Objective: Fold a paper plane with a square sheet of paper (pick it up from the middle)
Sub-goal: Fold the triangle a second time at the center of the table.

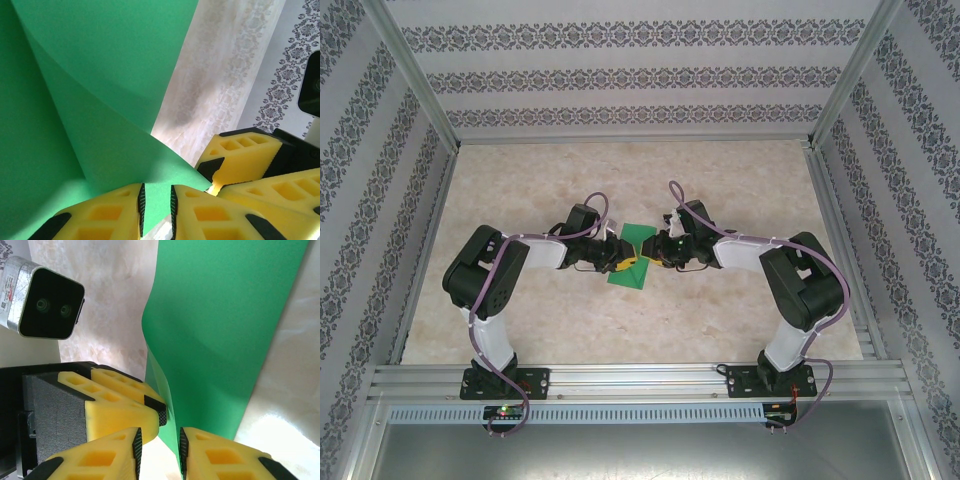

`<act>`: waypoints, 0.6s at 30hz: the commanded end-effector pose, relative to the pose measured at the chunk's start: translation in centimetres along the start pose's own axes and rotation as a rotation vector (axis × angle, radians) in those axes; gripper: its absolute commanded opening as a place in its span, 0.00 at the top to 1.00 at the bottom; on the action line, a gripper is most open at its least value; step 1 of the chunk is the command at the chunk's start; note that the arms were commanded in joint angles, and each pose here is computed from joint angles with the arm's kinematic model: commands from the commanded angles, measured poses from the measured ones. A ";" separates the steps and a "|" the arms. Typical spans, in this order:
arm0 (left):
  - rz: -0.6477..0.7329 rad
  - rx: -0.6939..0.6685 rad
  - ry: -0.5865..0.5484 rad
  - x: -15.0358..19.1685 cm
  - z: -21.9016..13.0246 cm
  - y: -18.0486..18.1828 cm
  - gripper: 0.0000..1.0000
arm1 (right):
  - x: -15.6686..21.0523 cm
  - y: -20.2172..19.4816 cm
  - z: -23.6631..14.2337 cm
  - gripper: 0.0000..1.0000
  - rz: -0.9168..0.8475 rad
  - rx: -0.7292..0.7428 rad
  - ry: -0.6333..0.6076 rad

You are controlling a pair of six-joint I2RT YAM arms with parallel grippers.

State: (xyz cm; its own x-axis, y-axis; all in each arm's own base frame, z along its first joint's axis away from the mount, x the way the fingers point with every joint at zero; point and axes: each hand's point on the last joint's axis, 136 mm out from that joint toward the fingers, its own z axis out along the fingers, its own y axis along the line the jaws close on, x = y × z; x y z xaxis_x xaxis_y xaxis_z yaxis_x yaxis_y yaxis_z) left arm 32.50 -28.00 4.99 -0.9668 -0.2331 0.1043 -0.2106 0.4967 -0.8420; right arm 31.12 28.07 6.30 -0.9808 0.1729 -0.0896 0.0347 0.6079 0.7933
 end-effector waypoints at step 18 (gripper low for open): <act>0.050 -0.018 -0.021 0.1 -1.2 -2.3 0.76 | 0.8 -1.0 0.1 0.98 -0.181 0.082 0.028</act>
State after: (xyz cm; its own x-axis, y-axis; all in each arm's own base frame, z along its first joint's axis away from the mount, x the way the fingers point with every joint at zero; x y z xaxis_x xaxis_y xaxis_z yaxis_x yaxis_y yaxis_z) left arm 32.30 -27.71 5.15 -0.9640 -0.2418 0.1110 -0.2239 0.5121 -0.8292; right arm 30.19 27.45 4.99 -0.9848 0.1044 -0.1385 -0.0345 0.6649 0.7461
